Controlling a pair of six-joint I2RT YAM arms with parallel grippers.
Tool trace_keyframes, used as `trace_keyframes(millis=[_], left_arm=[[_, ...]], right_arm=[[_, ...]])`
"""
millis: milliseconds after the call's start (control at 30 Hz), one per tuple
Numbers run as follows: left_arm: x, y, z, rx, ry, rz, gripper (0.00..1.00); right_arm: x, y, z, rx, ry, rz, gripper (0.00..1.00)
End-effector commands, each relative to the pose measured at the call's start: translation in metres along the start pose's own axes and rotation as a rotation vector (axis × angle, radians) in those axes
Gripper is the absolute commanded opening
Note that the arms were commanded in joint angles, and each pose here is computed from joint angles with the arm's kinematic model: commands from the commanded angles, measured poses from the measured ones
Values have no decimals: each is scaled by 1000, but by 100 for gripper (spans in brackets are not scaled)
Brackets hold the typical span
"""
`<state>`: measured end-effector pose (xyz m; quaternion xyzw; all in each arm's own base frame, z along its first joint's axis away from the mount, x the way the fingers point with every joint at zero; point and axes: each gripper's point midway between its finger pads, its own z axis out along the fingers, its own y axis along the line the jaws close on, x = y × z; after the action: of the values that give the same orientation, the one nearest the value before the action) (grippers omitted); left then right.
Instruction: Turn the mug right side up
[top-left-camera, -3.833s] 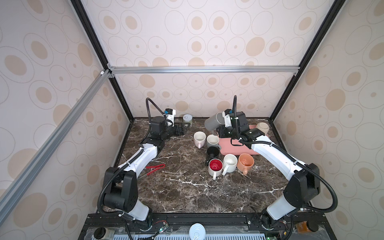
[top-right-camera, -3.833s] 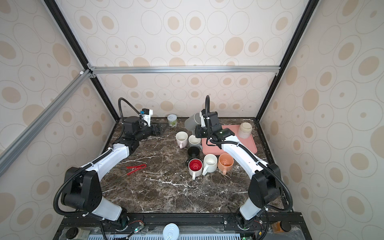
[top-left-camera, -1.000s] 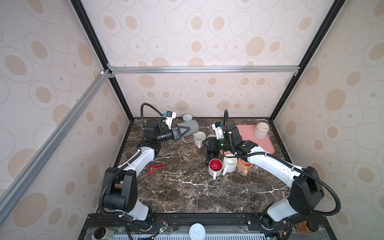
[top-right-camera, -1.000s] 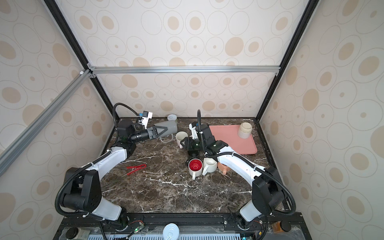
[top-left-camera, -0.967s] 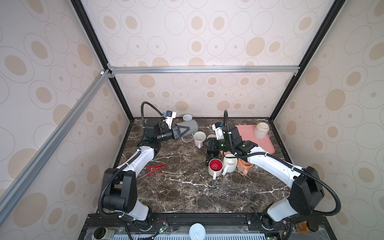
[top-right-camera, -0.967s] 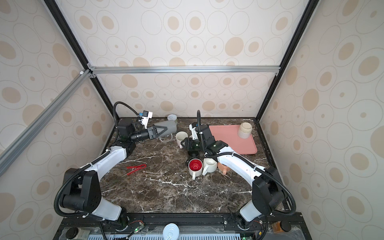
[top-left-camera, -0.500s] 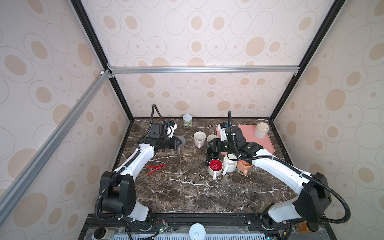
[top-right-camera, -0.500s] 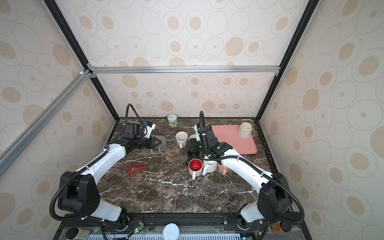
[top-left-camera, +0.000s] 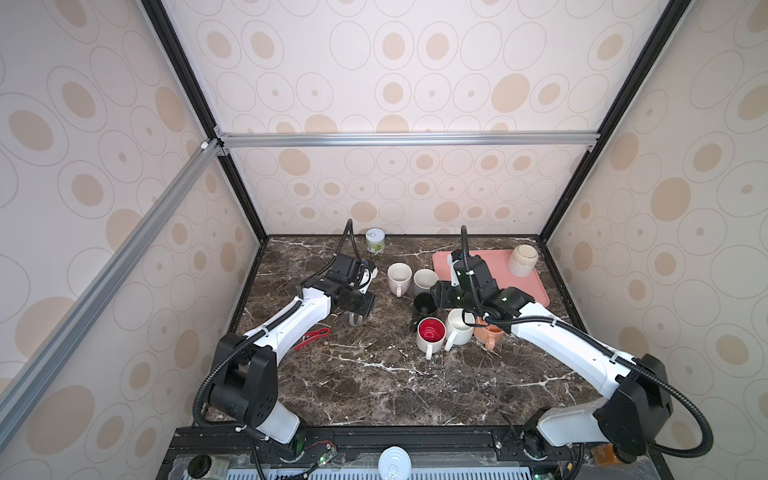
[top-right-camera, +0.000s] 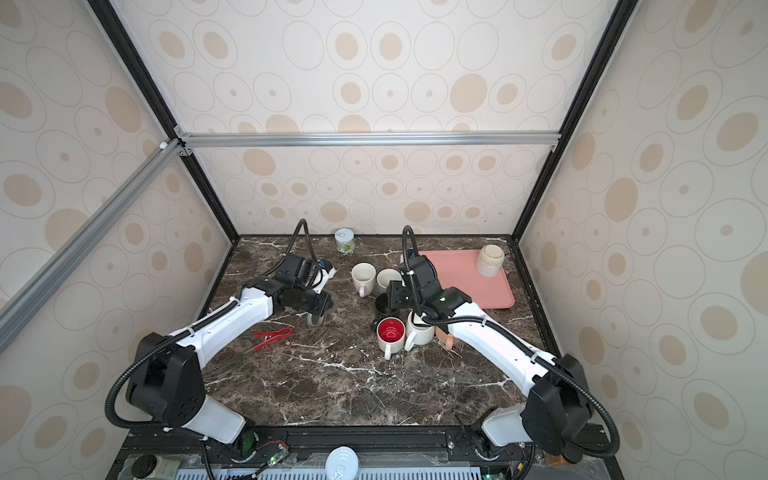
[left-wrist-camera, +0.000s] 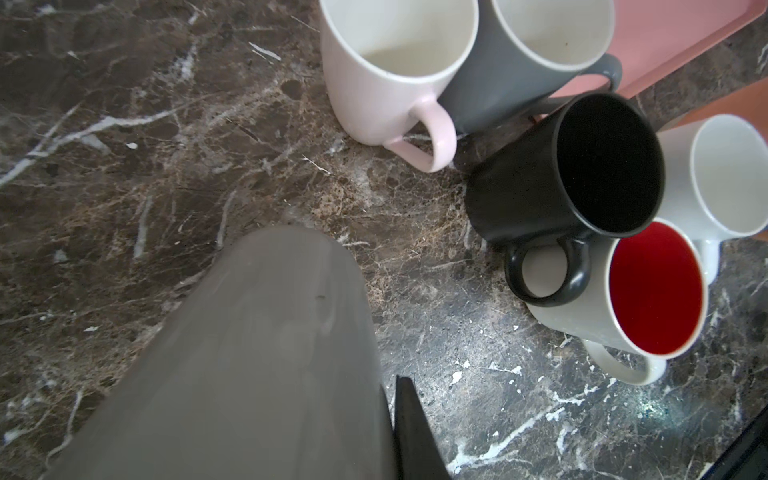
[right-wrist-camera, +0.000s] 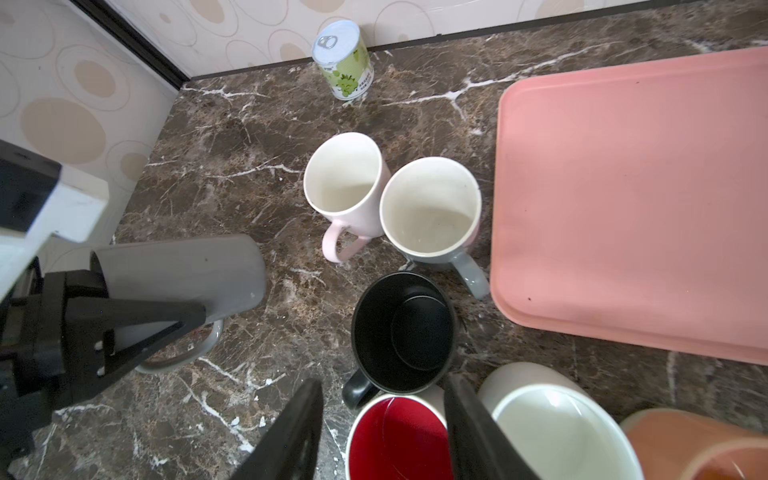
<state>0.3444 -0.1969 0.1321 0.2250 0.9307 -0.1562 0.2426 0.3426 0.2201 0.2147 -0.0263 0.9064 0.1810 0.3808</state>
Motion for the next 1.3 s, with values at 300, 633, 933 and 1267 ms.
trace_keyframes(millis=[300, 633, 933, 1267], left_arm=[[-31, -63, 25, 83, -17, 147, 0], [-42, -85, 54, 97, 13, 173, 0], [-52, -89, 61, 95, 14, 184, 9], [-64, -90, 44, 76, -18, 188, 30]], right_arm=[[10, -45, -9, 136, 26, 71, 52], [12, -58, -11, 160, 30, 90, 52], [13, -68, -13, 180, 33, 102, 53], [9, -74, -13, 193, 35, 97, 53]])
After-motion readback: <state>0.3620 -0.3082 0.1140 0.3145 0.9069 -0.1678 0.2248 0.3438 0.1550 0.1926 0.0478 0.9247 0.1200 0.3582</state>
